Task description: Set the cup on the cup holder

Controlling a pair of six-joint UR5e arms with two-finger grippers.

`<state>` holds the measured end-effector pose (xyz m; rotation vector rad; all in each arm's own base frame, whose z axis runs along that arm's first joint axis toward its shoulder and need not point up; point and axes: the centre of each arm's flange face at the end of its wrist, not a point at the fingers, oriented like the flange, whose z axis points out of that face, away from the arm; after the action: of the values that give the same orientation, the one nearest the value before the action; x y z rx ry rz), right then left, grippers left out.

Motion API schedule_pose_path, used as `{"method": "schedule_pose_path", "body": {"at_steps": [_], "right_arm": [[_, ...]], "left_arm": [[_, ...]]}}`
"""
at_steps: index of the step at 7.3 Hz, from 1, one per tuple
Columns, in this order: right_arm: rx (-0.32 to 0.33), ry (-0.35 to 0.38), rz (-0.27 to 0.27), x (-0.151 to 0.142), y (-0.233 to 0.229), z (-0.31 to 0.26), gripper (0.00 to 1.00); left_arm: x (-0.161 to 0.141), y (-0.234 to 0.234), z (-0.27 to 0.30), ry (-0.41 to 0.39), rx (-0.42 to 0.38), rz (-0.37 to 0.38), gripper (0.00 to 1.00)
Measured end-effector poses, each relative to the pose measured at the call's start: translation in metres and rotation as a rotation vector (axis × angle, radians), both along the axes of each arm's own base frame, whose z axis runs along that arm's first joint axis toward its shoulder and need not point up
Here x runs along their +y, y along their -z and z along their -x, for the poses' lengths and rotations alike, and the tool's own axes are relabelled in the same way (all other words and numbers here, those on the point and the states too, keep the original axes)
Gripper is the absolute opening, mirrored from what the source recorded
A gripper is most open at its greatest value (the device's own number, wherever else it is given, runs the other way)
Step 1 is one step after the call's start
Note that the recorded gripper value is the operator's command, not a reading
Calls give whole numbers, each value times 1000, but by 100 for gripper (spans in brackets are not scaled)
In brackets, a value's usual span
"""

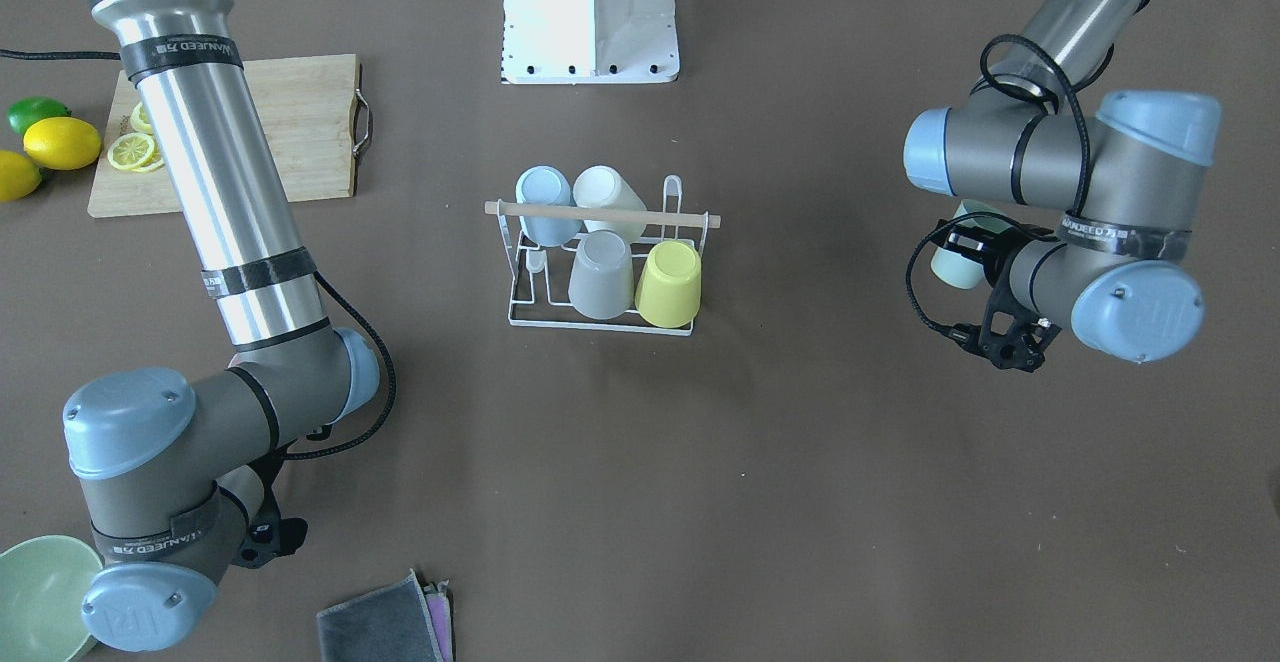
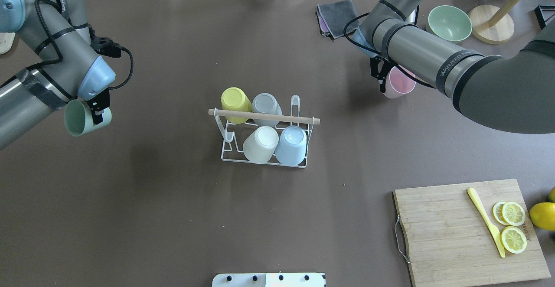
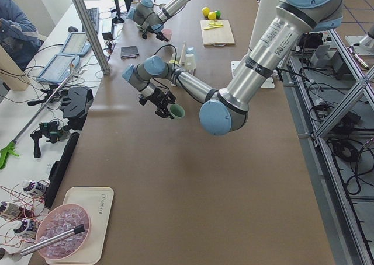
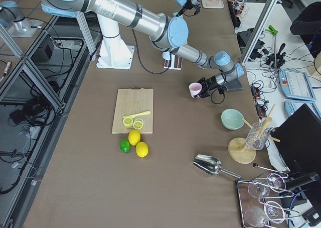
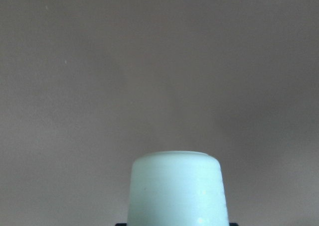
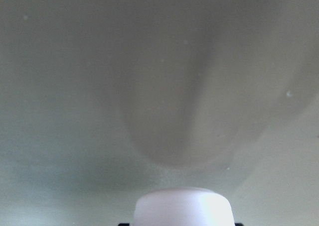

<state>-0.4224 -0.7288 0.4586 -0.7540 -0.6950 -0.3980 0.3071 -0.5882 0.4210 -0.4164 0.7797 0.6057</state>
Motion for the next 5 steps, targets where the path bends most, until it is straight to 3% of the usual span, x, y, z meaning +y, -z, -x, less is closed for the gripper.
{"method": "schedule_pose_path", "body": {"at_steps": [1, 2, 3, 5], "right_arm": [[6, -10, 10, -6, 13, -7, 0], [7, -26, 13, -16, 36, -17, 0], [-6, -49, -6, -31, 66, -28, 0], [-65, -116, -113, -70, 122, -70, 0]], "left_arm": [[5, 12, 15, 44, 43, -97, 59], [16, 24, 31, 95, 73, -219, 52], [27, 36, 42, 152, 103, -339, 59], [40, 49, 54, 216, 181, -528, 54]]}}
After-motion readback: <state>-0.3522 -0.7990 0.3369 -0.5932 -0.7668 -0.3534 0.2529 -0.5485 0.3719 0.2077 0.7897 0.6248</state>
